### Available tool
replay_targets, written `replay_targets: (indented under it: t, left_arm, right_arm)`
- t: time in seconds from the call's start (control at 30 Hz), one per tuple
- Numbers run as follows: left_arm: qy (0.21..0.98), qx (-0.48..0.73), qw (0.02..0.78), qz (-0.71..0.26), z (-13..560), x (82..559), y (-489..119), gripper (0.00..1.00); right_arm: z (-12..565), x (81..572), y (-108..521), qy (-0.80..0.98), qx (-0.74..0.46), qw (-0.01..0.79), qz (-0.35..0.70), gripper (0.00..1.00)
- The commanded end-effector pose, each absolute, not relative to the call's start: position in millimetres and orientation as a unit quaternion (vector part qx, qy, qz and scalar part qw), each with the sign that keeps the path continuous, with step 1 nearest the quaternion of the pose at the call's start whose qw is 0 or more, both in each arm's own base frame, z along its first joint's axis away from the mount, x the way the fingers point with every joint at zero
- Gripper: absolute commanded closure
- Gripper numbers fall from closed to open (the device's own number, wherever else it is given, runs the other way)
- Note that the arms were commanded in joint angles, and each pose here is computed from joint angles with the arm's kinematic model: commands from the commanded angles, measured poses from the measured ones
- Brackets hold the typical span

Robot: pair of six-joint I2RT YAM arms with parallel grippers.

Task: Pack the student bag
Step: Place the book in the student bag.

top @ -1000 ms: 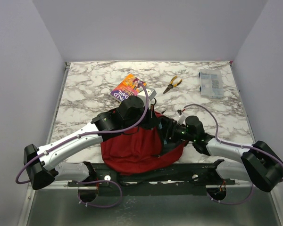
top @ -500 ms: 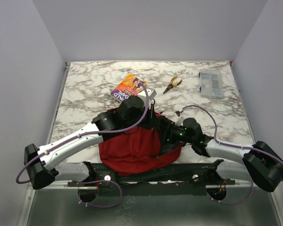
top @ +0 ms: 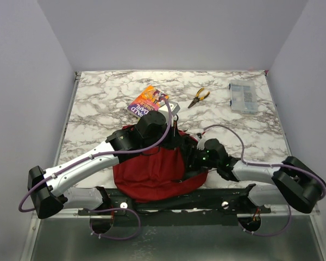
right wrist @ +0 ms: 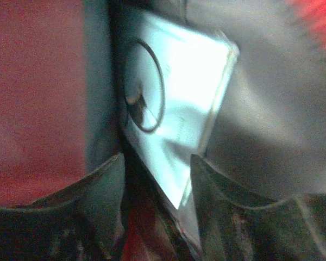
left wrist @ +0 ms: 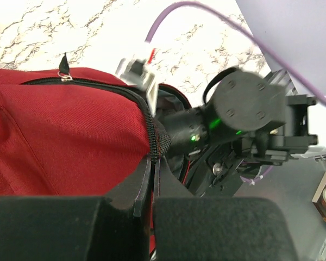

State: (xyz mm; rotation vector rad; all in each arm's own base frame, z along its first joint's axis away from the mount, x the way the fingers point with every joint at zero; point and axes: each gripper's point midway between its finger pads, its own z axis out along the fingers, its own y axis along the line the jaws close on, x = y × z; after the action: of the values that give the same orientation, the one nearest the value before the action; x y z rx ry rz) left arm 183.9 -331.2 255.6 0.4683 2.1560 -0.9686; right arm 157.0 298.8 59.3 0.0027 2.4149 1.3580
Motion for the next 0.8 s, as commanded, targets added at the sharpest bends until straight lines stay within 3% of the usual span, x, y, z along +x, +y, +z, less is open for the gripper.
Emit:
replay_targets:
  t: [0.0, 0.27, 0.4, 0.63, 0.73, 0.77]
  left_arm:
    - [0.828, 0.178, 0.366, -0.386, 261.5, 185.5, -332.8, 1.00]
    - [0.836, 0.176, 0.355, -0.380, 249.2, 183.7, -331.0, 1.00]
    - [0.842, 0.176, 0.341, -0.379, 238.8, 180.8, -331.5, 1.00]
    - [0.865, 0.191, 0.247, -0.393, 197.2, 162.4, -351.7, 1.00]
    - [0.871, 0.197, 0.200, -0.403, 178.3, 154.6, -364.9, 1.00]
    - [0.872, 0.198, 0.193, -0.404, 175.6, 153.4, -366.6, 0.95]
  right_arm:
    - [90.8, 188.4, 281.0, 0.844, 0.013, 0.260, 0.468, 0.39]
    - [101.2, 193.4, 257.3, 0.865, 0.013, 0.292, 0.407, 0.29]
    - [118.9, 209.5, 221.0, 0.882, 0.029, 0.345, 0.319, 0.26]
    - [177.4, 243.0, 139.2, 0.878, 0.073, 0.442, 0.171, 0.21]
    - [207.2, 257.3, 138.5, 0.865, 0.060, 0.470, 0.166, 0.21]
    - [218.1, 261.6, 147.8, 0.858, 0.048, 0.477, 0.185, 0.20]
